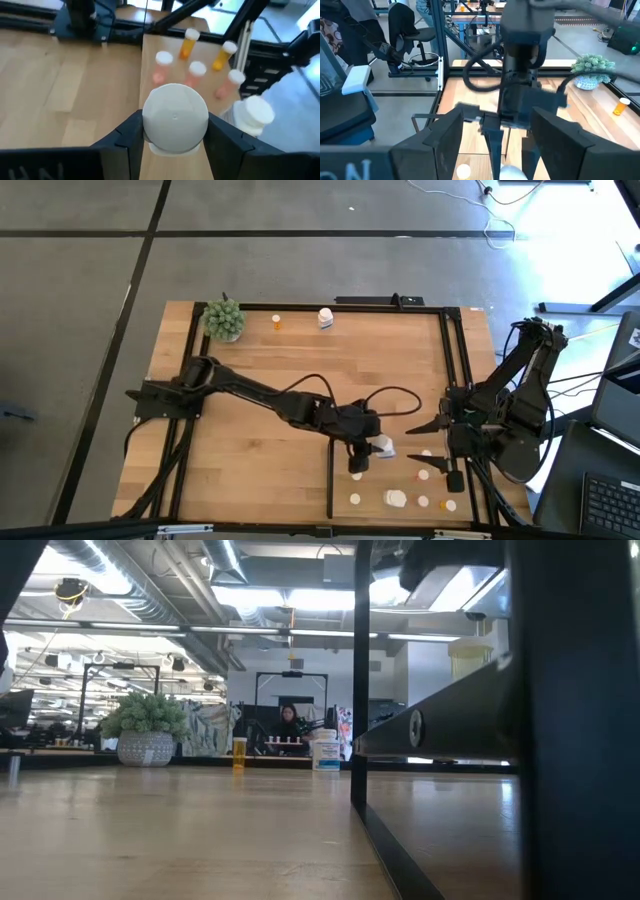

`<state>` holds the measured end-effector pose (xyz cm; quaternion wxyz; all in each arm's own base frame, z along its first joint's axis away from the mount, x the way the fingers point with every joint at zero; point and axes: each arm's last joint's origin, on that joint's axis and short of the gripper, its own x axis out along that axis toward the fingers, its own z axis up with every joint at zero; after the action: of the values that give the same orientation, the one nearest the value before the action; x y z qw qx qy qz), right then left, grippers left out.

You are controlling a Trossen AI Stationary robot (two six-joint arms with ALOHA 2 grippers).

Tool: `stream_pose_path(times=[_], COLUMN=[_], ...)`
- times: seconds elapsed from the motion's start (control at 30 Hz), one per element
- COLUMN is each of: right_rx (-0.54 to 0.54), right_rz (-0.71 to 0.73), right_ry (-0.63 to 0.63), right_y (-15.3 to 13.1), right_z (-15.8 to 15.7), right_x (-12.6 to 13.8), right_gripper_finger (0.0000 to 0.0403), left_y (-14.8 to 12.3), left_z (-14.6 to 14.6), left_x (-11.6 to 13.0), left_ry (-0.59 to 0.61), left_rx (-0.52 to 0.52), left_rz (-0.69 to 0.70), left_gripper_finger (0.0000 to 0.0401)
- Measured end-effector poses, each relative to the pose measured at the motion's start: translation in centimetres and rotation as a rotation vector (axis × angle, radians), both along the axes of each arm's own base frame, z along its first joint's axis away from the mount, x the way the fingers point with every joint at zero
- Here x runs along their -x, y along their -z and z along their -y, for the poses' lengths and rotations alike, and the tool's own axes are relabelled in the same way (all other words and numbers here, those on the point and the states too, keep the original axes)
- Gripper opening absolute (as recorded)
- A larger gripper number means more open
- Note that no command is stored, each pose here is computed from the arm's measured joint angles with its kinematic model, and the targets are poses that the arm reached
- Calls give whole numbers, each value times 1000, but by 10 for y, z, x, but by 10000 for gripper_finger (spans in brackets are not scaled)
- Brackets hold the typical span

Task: Pick and place medicine bottles onto shelf by color
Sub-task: Put the bottom supplement bottle on the shelf aligned with the other supplement bottle

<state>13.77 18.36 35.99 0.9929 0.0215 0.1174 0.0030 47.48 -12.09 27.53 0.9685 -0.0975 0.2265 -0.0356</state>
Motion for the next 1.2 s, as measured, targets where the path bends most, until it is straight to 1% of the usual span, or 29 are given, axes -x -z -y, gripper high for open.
stream_pose_path(times=[0.07,0.37,0.43,0.83,1.2], right_rx=[-1,2,2,4,3], right_rz=[-1,-3,-3,-4,-4], right_ry=[-1,-1,-1,-1,-1], right_y=[0,0,0,1,1], right_z=[0,0,0,0,0], right_x=[0,0,0,0,0], right_gripper_finger=[230,230,230,230,230], left_y=[5,20,24,23,26], left_z=[0,4,5,8,19], left_x=[0,-5,-5,-4,-1], left_ry=[-8,3,6,-11,13], left_rx=[-12,-13,-17,20,17], left_rz=[-32,-48,-71,-71,-78], left_gripper_finger=[154,155,155,156,156])
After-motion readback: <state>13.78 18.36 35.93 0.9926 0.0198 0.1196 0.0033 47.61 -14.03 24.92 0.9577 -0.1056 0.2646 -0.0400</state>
